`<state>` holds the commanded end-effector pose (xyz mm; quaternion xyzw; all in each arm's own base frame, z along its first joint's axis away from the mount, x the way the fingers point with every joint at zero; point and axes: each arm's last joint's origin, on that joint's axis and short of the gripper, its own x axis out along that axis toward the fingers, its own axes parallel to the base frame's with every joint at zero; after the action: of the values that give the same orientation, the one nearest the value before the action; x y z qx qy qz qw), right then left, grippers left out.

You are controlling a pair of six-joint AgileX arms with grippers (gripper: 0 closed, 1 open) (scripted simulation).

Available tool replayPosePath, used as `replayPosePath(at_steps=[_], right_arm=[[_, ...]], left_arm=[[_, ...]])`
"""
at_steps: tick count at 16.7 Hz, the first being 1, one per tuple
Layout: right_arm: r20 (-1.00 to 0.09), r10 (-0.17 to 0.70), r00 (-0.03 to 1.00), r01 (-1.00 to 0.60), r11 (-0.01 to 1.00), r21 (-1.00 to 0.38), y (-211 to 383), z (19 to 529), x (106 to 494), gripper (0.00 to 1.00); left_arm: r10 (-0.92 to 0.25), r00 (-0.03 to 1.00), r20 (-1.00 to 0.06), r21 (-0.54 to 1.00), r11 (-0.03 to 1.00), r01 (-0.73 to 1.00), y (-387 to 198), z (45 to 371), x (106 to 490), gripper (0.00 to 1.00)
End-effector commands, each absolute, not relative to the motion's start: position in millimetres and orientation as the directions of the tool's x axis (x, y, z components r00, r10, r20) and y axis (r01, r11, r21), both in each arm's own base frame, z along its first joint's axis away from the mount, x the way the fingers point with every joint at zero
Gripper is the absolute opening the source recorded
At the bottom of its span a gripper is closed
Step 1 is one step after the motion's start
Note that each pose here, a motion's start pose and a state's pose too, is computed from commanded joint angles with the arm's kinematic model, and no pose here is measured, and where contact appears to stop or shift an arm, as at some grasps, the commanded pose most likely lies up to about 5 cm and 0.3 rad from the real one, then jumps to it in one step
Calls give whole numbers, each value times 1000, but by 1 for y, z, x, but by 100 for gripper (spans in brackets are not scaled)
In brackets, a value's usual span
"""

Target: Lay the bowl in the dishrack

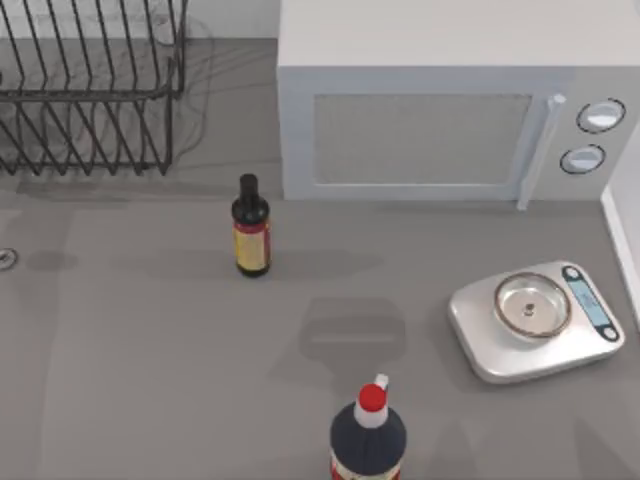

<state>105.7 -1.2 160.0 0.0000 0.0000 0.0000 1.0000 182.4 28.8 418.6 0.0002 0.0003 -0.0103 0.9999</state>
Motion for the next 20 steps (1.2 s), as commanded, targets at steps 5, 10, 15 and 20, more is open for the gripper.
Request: replayPosePath(at_steps=[5, 10, 15, 20], right_arm=[[0, 0, 1000, 0, 1000, 0, -1, 160, 106, 100], [0, 0, 1000, 0, 1000, 0, -1, 160, 106, 100], [0, 0, 1000, 0, 1000, 0, -1, 160, 106, 100], [0, 0, 1000, 0, 1000, 0, -1, 160, 106, 100]], left_arm=[[-19, 1000, -8, -3, 1000, 19, 35, 402, 232, 0], [-17, 1000, -2, 2, 1000, 17, 39, 338, 320, 0], [-19, 1000, 18, 5, 1000, 19, 32, 258, 371, 0], [-20, 1000, 0, 0, 1000, 20, 25, 218, 381, 0]])
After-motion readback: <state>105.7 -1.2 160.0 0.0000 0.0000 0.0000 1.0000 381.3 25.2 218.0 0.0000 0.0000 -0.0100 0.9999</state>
